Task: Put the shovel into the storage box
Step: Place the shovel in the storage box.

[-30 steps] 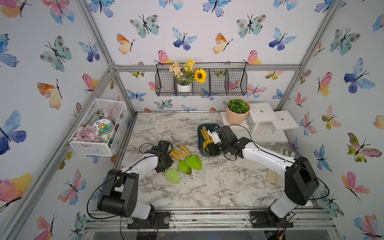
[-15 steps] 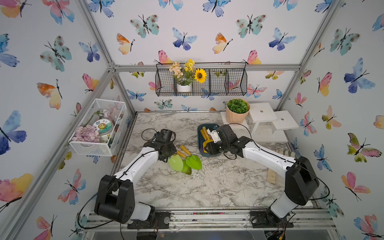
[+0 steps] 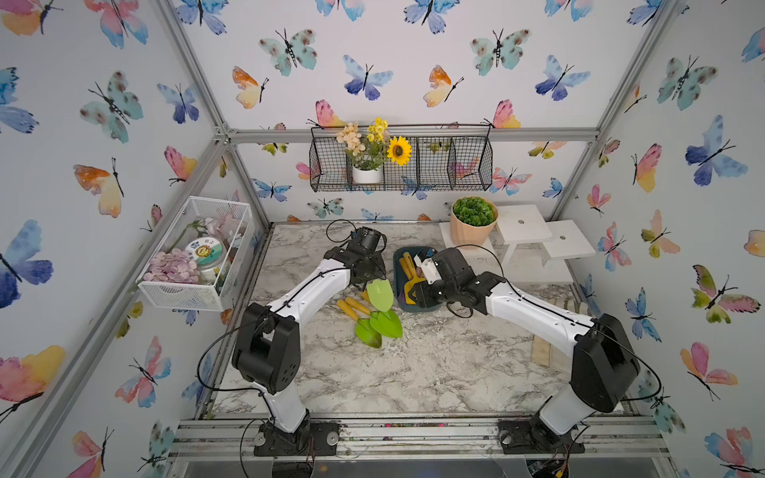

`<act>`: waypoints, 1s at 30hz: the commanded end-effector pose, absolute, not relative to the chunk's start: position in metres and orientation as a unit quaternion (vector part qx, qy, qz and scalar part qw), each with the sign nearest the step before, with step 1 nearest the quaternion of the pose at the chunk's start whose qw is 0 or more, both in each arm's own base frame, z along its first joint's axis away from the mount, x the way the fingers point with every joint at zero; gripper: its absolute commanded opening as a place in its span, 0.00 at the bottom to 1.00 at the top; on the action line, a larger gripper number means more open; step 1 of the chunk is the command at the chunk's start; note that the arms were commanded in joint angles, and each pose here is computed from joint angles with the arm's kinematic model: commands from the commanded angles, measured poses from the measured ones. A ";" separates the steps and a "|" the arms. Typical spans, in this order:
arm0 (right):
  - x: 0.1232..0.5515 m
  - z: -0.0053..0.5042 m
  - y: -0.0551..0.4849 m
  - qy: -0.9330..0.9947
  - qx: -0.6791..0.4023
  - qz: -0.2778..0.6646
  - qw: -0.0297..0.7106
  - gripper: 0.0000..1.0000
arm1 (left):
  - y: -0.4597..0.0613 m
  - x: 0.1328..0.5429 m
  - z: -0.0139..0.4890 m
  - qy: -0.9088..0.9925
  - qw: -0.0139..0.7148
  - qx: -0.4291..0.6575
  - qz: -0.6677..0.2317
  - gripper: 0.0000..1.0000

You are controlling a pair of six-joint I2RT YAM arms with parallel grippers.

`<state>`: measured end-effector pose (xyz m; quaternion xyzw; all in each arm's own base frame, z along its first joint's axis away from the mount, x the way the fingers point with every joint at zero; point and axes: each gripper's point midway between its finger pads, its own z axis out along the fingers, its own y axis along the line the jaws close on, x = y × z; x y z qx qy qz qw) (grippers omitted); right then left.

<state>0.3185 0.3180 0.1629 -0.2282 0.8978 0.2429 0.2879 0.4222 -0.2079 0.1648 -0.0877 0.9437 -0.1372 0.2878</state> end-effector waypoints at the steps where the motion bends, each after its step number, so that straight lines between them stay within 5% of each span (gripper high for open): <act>1: 0.318 0.167 0.302 0.904 -0.207 0.225 0.298 0.51 | -0.232 0.439 0.170 0.942 0.291 -0.049 -0.157 0.00; 14: 0.315 0.165 0.274 0.915 -0.182 0.199 0.300 0.51 | -0.312 0.478 0.141 0.940 0.258 0.046 -0.217 0.01; 30: 0.320 0.163 0.269 0.917 -0.178 0.193 0.300 0.51 | -0.311 0.478 0.094 0.954 0.226 0.054 -0.189 0.05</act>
